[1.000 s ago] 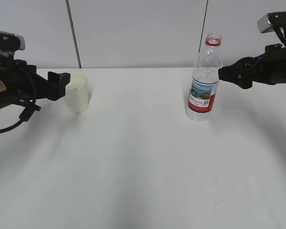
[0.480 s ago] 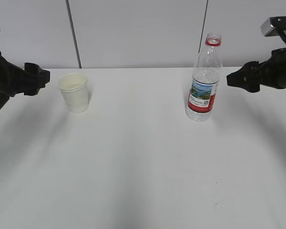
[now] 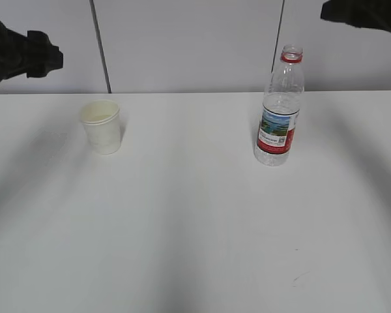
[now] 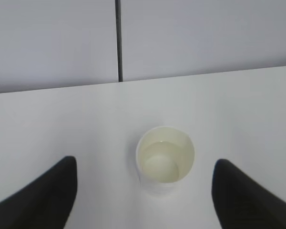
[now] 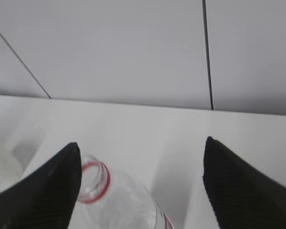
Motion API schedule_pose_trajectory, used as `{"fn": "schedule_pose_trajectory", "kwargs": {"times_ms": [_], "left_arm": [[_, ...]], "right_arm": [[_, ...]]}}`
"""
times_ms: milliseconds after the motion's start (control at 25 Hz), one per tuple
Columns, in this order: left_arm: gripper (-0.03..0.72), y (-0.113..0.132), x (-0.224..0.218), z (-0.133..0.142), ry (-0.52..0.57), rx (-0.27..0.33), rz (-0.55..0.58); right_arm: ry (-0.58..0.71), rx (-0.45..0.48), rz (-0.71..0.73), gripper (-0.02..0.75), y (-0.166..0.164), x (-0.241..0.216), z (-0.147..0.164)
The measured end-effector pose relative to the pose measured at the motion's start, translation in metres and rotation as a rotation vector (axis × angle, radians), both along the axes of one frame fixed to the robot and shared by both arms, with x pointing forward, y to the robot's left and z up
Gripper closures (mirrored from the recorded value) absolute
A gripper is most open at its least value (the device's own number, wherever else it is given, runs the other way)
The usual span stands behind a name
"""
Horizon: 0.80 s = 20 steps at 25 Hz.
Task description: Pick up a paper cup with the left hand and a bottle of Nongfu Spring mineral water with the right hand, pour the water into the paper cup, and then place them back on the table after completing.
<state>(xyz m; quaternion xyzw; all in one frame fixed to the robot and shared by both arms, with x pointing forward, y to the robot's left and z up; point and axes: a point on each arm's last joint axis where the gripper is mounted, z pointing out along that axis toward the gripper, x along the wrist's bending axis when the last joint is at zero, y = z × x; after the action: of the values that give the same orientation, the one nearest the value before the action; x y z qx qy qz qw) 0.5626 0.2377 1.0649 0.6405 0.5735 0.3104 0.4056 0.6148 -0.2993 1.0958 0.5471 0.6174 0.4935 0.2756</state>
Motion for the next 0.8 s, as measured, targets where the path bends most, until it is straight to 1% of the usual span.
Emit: {"fn": "schedule_pose_trajectory", "kwargs": {"times_ms": [120,320,520,640,720,800], "left_arm": [[0.171,0.000,0.007,0.014,0.042,0.011,0.009],[0.181,0.000,0.013,0.032,0.112,0.028,0.021],[0.185,0.002,0.008,0.032,0.230,0.056,0.032],[0.186,0.005,0.003,0.027,0.311,0.099,0.039],[0.186,0.009,-0.001,0.023,0.377,0.116,0.056],[0.186,0.017,-0.006,0.019,0.462,0.115,0.096]], "right_arm": [[-0.038,0.038,0.002,0.150,0.001,0.008,0.018],[-0.078,0.048,0.006,0.150,0.001,0.012,0.032],[-0.077,0.046,0.008,0.150,0.001,0.012,0.032],[-0.072,0.047,0.018,0.151,-0.003,0.011,0.032],[-0.062,0.051,0.030,0.151,-0.011,0.010,0.031],[-0.048,0.065,0.056,0.151,-0.022,0.005,0.032]]}}
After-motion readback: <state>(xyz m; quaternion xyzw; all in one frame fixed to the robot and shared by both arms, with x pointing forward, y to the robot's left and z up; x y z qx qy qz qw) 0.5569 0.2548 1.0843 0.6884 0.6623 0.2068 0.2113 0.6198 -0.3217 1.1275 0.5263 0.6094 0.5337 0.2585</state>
